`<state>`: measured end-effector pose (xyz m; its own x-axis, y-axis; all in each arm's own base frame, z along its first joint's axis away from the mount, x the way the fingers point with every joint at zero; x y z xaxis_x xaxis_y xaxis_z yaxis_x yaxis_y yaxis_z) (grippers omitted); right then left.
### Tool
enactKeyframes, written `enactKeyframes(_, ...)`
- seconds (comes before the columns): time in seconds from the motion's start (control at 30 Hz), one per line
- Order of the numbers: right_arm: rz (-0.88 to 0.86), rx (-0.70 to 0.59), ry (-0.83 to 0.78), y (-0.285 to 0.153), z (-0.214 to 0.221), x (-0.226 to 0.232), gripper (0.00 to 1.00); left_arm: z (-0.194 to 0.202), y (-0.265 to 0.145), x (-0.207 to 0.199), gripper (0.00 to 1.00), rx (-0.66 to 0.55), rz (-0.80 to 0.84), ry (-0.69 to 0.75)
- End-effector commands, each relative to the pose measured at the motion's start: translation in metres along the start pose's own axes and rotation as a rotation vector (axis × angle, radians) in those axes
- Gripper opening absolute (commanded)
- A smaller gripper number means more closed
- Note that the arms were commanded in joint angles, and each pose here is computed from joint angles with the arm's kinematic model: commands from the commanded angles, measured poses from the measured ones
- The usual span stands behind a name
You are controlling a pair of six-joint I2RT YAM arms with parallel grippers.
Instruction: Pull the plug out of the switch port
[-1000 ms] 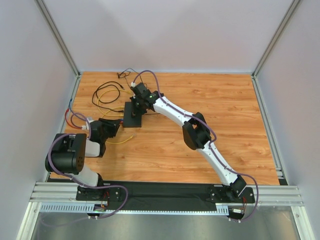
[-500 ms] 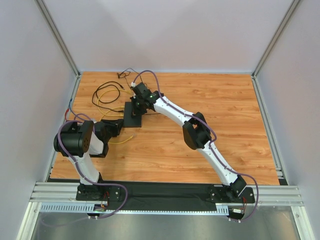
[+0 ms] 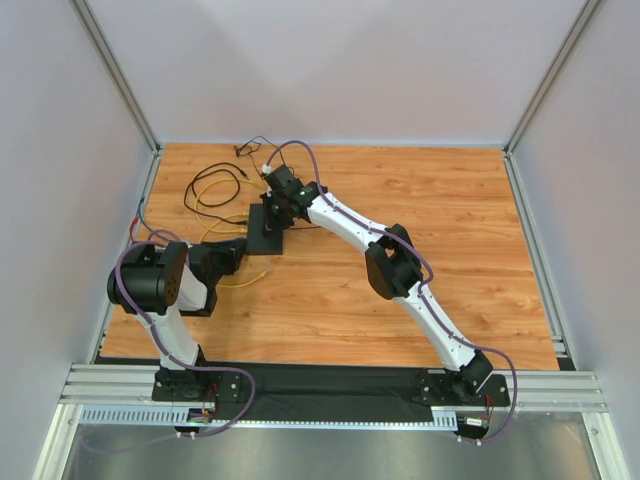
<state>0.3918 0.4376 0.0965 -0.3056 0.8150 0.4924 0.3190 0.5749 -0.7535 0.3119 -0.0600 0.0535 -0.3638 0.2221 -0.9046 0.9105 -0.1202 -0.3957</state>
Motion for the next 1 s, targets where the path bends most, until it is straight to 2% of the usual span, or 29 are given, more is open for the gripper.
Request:
enactKeyframes(0.0,0.216,0.161,0.002,0.023,0.042,-0.058,0.01,-0.001,-0.003,0.008,0.31,-0.036,-0.009,-0.008)
enactKeyframes(0.17,0.213,0.162,-0.001,0.023,0.042,-0.058,0.01,-0.002,-0.006,0.011,0.36,-0.052,-0.008,-0.031)
enactKeyframes(0.37,0.213,0.162,-0.004,0.023,0.042,-0.058,0.01,-0.001,-0.004,0.01,0.37,-0.038,-0.007,-0.039)
enactKeyframes(0.7,0.211,0.158,-0.009,0.022,0.04,-0.057,0.01,0.0,0.004,0.005,0.32,-0.008,-0.007,-0.012)
enactKeyframes(0.87,0.221,0.159,-0.017,0.022,0.04,-0.059,0.01,-0.001,0.006,0.003,0.26,-0.01,-0.012,-0.009)
enactKeyframes(0.97,0.228,0.153,-0.023,0.02,0.039,-0.058,0.01,-0.001,0.007,0.003,0.18,-0.01,-0.011,-0.007)
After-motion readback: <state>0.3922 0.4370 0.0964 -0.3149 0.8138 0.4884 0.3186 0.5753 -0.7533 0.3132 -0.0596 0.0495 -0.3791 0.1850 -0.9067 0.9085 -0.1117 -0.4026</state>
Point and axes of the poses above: each gripper's point midway between its finger pads, its own y axis out along the fingers, its own x axis along the line the jaws close on, z = x × y, the point moved 7 cm from there along -y, back along the fingers, and after that the axes turned 5 degrees about y, right-handed, at the moved point
